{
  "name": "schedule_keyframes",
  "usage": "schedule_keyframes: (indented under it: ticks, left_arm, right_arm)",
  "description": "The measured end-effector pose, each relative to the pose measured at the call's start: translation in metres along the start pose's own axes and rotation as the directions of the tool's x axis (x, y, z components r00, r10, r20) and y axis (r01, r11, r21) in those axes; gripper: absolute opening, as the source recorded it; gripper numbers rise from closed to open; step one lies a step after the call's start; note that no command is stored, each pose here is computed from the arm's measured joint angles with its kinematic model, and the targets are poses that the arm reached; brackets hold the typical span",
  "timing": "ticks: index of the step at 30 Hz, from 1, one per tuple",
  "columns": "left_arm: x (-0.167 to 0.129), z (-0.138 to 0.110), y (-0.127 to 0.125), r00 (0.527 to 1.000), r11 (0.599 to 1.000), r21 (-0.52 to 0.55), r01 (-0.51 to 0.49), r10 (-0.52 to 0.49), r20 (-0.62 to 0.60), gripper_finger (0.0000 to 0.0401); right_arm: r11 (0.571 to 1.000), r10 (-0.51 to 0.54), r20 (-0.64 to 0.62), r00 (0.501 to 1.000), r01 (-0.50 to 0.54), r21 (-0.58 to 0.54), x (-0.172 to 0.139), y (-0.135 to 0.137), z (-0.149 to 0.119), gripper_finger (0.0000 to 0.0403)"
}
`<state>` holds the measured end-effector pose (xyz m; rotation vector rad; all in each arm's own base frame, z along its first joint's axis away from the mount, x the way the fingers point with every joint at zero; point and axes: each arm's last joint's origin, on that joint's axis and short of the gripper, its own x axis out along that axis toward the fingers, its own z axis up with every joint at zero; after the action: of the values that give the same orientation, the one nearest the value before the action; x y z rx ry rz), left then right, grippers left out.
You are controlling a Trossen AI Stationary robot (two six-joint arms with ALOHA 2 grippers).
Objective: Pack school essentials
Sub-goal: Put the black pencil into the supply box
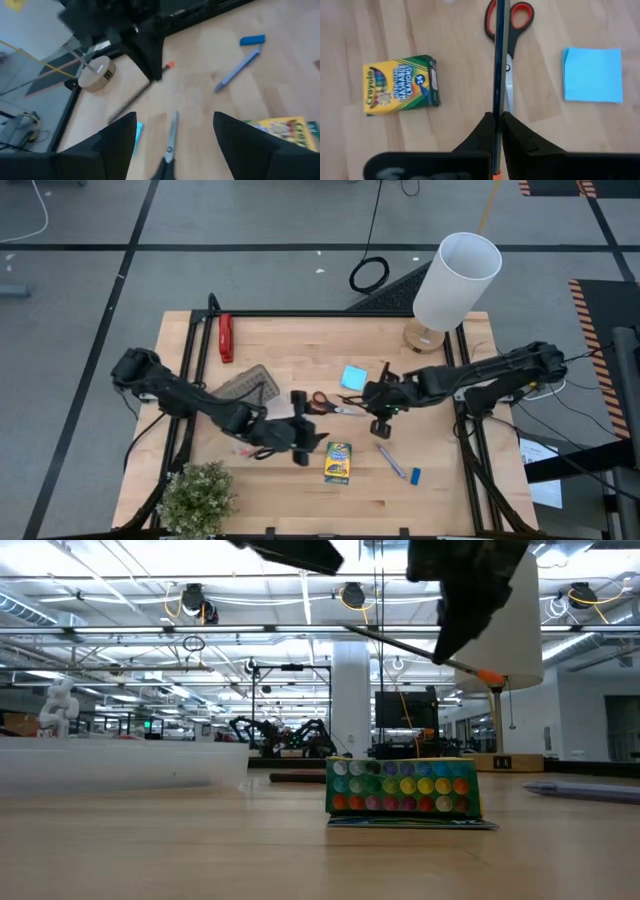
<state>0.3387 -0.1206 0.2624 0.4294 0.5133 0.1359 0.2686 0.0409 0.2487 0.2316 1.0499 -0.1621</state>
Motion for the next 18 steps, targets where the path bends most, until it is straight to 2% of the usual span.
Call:
schedule_keyframes:
  ticks: [4, 8, 14, 18]
  left_arm:
    - [0.016, 0.011, 0.004, 0.998, 0.998, 0.061, -0.015, 0.019, -0.062, 0.0271]
    - [0.033, 0.004, 0.004, 0.989, 0.995, 0.100, -0.011, 0.026, -0.144, 0.0271]
    - [0.047, -0.010, 0.005, 0.973, 0.997, 0.079, 0.020, -0.001, -0.233, 0.0269]
    - [0.050, -0.015, 0.008, 0.965, 0.997, 0.074, 0.016, 0.004, -0.262, 0.0240]
  right_arm:
    - [0.998, 0.022, -0.040, 0.999, -0.023, -0.050, 0.013, 0.007, 0.008, 0.0009]
    - [0.993, 0.057, -0.077, 0.995, -0.064, -0.095, 0.025, 0.011, 0.009, 0.0009]
    - [0.989, 0.060, -0.067, 0.996, -0.068, -0.132, 0.026, 0.012, 0.010, 0.0009]
    - [0.985, 0.068, -0.052, 0.996, -0.075, -0.155, 0.024, 0.013, 0.010, 0.0009]
